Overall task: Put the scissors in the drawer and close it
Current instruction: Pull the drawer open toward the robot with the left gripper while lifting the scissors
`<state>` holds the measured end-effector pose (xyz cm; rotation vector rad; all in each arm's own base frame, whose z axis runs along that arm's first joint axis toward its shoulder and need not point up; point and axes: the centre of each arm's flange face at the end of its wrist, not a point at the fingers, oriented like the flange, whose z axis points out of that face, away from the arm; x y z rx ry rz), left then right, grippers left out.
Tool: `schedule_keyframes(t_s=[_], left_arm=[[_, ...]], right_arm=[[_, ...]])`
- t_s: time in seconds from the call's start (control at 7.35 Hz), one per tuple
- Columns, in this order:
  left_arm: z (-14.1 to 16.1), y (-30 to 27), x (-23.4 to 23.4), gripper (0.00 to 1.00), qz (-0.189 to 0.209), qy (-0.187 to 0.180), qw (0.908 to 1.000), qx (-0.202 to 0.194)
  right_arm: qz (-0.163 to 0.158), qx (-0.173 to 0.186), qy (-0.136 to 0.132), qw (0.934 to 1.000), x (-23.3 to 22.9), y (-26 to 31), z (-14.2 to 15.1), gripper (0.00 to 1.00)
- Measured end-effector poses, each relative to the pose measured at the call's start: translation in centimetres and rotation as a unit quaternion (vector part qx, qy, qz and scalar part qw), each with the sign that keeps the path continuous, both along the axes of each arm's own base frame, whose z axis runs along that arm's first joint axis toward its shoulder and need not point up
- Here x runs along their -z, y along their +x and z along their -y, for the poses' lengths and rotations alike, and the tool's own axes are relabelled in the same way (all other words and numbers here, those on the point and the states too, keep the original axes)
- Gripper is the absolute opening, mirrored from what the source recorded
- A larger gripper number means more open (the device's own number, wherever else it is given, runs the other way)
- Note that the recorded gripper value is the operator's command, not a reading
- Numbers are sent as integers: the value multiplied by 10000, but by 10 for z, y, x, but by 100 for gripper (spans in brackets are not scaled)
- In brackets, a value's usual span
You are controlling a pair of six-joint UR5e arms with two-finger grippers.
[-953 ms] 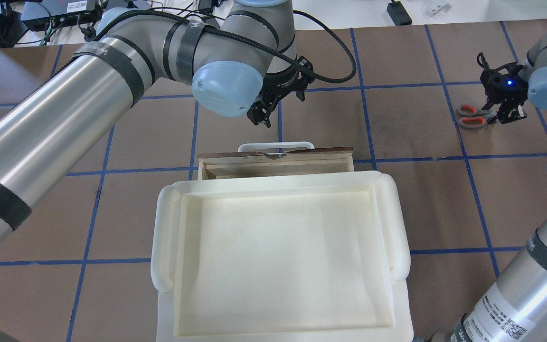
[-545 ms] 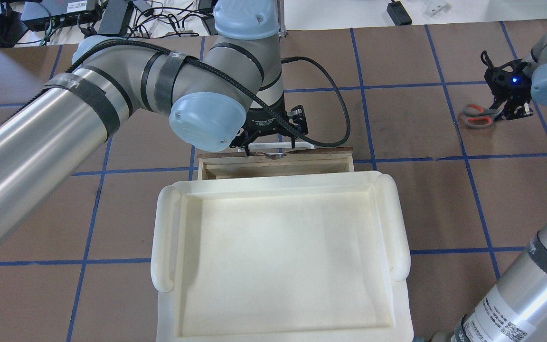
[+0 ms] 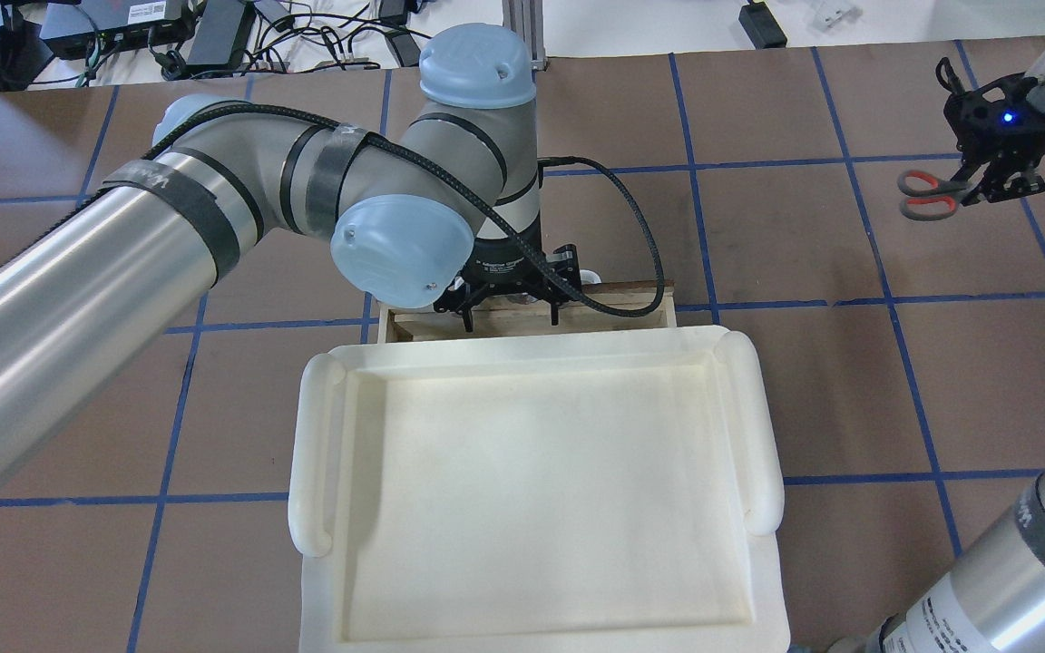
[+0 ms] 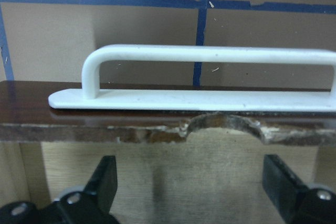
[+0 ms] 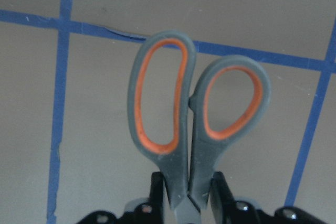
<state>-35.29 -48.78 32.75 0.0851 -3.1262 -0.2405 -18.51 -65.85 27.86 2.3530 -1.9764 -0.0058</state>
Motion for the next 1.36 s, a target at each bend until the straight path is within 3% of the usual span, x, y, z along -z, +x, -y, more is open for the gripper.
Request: schedule_keyframes(t_s=[0.82,1.36], left_arm=[[48,-9,-29,100,-286,-936,9947,-310],[33,-6,-7,100,146,-172,9993,-300]], right_arm=[[-95,61,-9,9999,-110,113,-32,0],[-147,184,-35,9997,-126,155,-39,0]])
